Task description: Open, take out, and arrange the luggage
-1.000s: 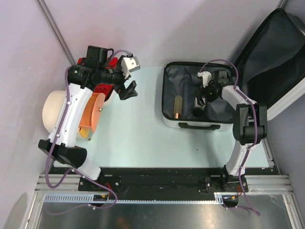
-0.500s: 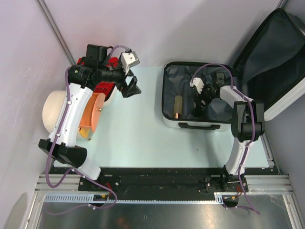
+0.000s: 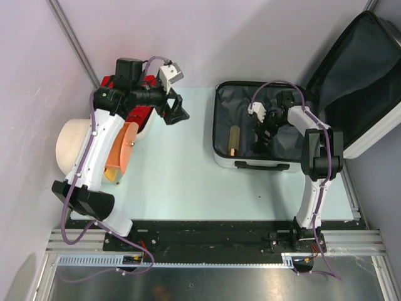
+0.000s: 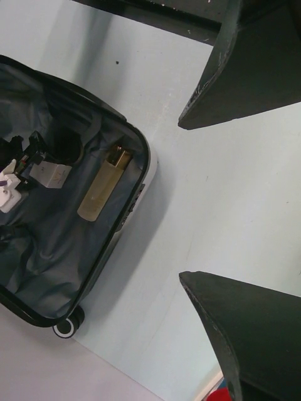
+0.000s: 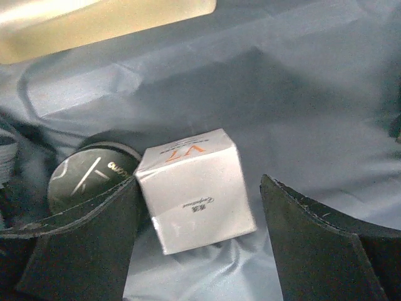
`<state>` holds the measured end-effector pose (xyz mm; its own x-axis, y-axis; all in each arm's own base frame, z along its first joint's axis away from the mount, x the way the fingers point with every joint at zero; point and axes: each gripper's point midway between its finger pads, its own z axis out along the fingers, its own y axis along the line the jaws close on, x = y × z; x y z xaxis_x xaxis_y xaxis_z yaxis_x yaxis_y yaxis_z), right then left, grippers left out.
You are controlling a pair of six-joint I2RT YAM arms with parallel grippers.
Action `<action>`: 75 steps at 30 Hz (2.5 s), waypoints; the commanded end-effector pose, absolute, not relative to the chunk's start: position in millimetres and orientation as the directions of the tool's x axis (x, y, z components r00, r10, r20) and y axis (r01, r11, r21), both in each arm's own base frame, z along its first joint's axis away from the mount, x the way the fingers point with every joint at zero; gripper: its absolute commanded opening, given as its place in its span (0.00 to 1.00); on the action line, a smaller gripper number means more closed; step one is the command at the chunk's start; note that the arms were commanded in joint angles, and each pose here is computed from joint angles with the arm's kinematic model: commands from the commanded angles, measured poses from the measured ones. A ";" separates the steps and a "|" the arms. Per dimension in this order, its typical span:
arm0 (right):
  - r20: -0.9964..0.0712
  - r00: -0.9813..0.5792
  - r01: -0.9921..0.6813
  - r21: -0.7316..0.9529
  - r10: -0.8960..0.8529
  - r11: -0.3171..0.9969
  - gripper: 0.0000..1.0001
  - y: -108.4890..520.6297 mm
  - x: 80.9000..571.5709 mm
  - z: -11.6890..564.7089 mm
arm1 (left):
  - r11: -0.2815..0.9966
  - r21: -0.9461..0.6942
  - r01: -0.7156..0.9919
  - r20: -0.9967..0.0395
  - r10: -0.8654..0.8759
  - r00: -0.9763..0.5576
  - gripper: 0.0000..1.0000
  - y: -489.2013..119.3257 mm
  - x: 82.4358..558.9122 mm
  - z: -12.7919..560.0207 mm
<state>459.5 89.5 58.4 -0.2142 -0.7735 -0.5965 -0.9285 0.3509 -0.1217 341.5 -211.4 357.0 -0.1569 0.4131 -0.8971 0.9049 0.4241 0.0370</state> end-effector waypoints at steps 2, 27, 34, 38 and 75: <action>-0.565 -0.236 -0.939 -0.076 -0.790 0.335 0.69 88.6 461.8 49.0 | 0.483 0.081 0.872 -0.933 0.344 -0.104 1.00 -208.9 346.5 391.8; -0.763 0.200 -0.958 -0.284 -0.614 0.040 0.25 350.1 391.8 217.9 | 0.849 0.053 0.526 -0.971 0.167 -0.171 1.00 -96.1 371.8 401.5; -0.686 0.266 -0.955 -0.281 -0.678 -0.090 0.25 411.2 366.9 142.6 | 0.864 -0.014 0.503 -0.941 0.158 -0.299 1.00 -85.1 375.1 371.1; -0.638 0.276 -0.955 -0.269 -0.719 -0.127 0.26 423.7 364.9 99.6 | 0.879 -0.038 0.476 -0.931 0.141 -0.336 1.00 -76.4 378.3 365.6; -0.921 -0.328 -0.751 0.118 -0.212 0.650 1.00 155.3 446.7 274.4 | 0.452 -0.033 0.891 -0.456 0.787 -0.416 1.00 -215.2 347.7 126.4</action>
